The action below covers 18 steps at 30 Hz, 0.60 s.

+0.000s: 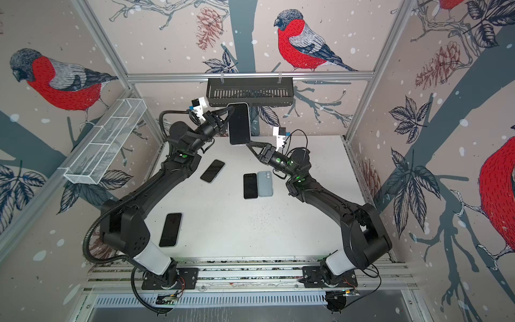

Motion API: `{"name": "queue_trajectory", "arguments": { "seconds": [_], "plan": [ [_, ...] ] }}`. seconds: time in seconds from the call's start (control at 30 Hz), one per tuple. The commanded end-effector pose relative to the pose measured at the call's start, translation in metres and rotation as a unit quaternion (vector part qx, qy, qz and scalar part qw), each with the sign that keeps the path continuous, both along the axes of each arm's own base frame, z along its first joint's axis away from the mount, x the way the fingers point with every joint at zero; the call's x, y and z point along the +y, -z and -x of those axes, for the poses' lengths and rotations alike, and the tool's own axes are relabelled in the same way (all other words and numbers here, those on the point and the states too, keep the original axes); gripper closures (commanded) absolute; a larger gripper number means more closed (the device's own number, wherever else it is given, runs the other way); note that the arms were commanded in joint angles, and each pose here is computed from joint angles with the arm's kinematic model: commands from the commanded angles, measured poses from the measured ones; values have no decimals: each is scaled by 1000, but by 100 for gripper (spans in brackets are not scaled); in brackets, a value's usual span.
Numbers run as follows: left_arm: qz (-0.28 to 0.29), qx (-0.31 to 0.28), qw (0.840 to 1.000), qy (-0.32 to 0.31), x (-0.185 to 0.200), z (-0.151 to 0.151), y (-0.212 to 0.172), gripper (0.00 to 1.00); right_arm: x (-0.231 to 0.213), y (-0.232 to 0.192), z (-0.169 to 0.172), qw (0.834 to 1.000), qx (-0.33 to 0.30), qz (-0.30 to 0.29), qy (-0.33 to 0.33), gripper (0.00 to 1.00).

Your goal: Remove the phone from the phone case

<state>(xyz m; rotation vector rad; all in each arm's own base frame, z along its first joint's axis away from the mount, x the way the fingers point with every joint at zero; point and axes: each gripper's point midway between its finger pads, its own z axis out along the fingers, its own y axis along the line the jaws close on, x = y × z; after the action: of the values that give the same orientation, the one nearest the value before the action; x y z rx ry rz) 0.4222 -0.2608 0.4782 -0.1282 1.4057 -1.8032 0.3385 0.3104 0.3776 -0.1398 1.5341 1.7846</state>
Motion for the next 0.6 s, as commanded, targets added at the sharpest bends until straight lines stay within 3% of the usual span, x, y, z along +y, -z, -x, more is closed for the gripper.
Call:
{"name": "queue_trajectory", "arguments": {
  "seconds": [0.0, 0.13, 0.37, 0.43, 0.57],
  "plan": [
    [9, -42, 999, 19, -3, 15, -18, 100, -3, -14, 2, 1000, -19, -17, 2, 42],
    [3, -32, 999, 17, -3, 14, -8, 100, -3, -18, 3, 1000, -22, -21, -2, 49],
    [-8, -8, 1000, 1, -2, 5, 15, 100, -5, -11, 13, 1000, -9, -21, -15, 80],
    [-21, 2, 1000, -5, -4, 0, 28, 100, -6, -4, 14, 1000, 3, -13, -14, 89],
    [-68, 26, 997, -20, -13, -7, 66, 100, -12, 20, 15, 999, 37, 21, 1, 97]
  ]
}}
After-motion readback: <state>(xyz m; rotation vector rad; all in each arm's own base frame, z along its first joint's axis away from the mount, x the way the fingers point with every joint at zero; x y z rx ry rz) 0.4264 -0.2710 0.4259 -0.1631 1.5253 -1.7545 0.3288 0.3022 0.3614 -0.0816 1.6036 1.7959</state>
